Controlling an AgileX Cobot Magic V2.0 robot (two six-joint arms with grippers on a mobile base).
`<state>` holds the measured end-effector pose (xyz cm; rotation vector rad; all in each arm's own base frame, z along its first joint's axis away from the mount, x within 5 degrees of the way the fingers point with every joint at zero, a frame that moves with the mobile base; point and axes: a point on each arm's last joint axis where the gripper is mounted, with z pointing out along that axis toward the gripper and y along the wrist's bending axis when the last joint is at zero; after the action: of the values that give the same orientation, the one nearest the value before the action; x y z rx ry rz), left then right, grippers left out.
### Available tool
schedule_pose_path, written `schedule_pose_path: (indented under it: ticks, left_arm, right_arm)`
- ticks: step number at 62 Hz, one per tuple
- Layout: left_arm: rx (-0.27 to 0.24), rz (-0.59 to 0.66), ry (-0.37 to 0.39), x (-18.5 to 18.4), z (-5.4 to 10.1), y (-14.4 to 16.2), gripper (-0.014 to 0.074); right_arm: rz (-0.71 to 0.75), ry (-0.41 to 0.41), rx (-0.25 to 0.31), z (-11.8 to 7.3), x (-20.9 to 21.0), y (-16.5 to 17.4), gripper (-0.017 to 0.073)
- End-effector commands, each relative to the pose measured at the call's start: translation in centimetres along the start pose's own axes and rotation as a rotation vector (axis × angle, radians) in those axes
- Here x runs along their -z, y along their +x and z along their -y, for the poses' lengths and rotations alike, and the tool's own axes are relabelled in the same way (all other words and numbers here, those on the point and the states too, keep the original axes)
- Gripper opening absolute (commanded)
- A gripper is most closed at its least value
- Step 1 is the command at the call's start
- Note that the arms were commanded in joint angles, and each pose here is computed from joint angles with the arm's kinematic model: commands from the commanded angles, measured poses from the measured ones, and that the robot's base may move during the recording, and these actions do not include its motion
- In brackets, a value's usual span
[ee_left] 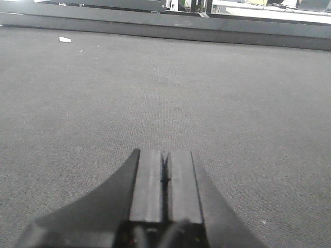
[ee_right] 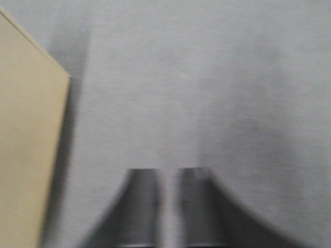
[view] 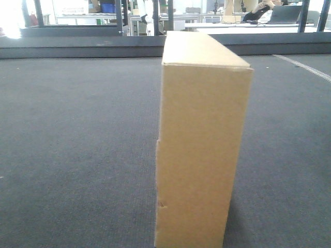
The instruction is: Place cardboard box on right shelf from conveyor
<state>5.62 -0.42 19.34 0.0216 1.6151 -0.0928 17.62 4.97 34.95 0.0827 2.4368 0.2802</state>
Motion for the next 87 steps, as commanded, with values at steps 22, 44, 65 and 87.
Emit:
schedule_pose_path:
  ticks: [22,44,65,87]
  left_arm:
    - [0.003,0.085,-0.001,0.0,0.0,-0.5,-0.0116]
    - [0.003,0.085,-0.001,0.0,0.0,-0.5,-0.0115]
    - [0.003,0.085,-0.001,0.0,0.0,-0.5,-0.0116]
    - [0.003,0.085,-0.001,0.0,0.0,-0.5,-0.0116]
  right_arm:
    - [-0.015,-0.036,-0.126,-9.5,-1.2,-8.3,0.0631]
    - [-0.120,-0.057,0.015,-16.2,-4.6,-7.9,0.0631]
    - [-0.235,-0.022,-0.009,-17.2,-6.7,-6.5,0.0631]
    - [-0.349,-0.001,-0.009,-17.6,-7.6,-4.9,0.0631]
